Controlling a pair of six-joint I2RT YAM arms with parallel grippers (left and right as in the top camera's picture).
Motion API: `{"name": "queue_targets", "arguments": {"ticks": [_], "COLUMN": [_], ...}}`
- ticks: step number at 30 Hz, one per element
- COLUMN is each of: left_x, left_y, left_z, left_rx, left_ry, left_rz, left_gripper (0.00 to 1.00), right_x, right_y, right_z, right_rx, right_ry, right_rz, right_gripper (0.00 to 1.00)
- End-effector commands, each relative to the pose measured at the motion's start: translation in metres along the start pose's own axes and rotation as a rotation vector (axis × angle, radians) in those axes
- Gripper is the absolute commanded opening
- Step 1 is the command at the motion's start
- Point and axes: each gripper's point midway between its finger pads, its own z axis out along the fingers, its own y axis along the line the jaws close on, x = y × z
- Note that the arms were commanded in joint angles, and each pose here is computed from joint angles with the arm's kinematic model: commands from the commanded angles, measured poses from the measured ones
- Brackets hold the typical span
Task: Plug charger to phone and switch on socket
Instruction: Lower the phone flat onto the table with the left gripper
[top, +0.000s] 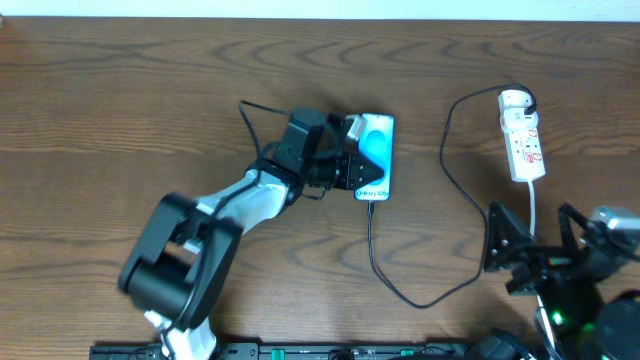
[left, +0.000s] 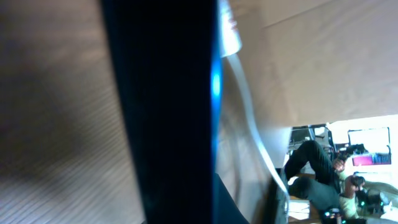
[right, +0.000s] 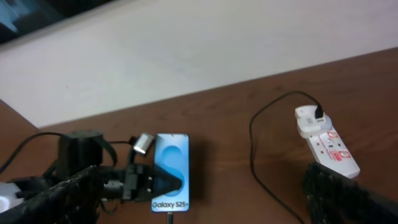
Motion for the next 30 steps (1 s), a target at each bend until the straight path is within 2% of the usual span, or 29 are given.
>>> {"name": "queue_targets", "arguments": {"ticks": [1,9,11,13,14,21,25,30], "left_x": [-0.009,0.009,0.008,0.009,0.009,0.004,0.005,0.006], "left_y": [0.012,0.048,0.048,0.048,0.048,0.057,0.057,0.064], "left_z": [0.008,0.023,0.023,0.023,0.023,0.022,0.022,0.022], "left_rx": [-0.017,-0.065,-0.065,-0.065,-0.066,-0.112,-0.115,-0.148], "left_ry": [-0.012,0.028,0.027,0.027,0.027,-0.001,0.008,0.003], "left_rz": [-0.019,-0.105,-0.104,-0.104,-0.104,-0.099,-0.014,-0.002], "left_gripper": [0.08,0.09,0.17,0.17,0.22,0.34,0.37,0.48], "right_x": [0.009,0.030,0.033,0.038,0.040,0.047,0.045,0.045], "right_y": [0.002,0.016,0.019,0.022,0.023,0.026,0.027,0.028], "right_z": [0.015,0.052,0.058,0.066,0.069,0.079,0.079,0.080], "right_rx": [0.046,0.103,0.110,0.120,0.125,0.139,0.134,0.134], "right_ry": [0.040,0.141,0.154,0.173,0.181,0.206,0.197,0.198], "right_rz": [-0.020,-0.095,-0.104,-0.117,-0.123,-0.141,-0.135,-0.136], "right_gripper": [0.99,0.99,0.99,0.99,0.99,0.99,0.99,0.99]}}
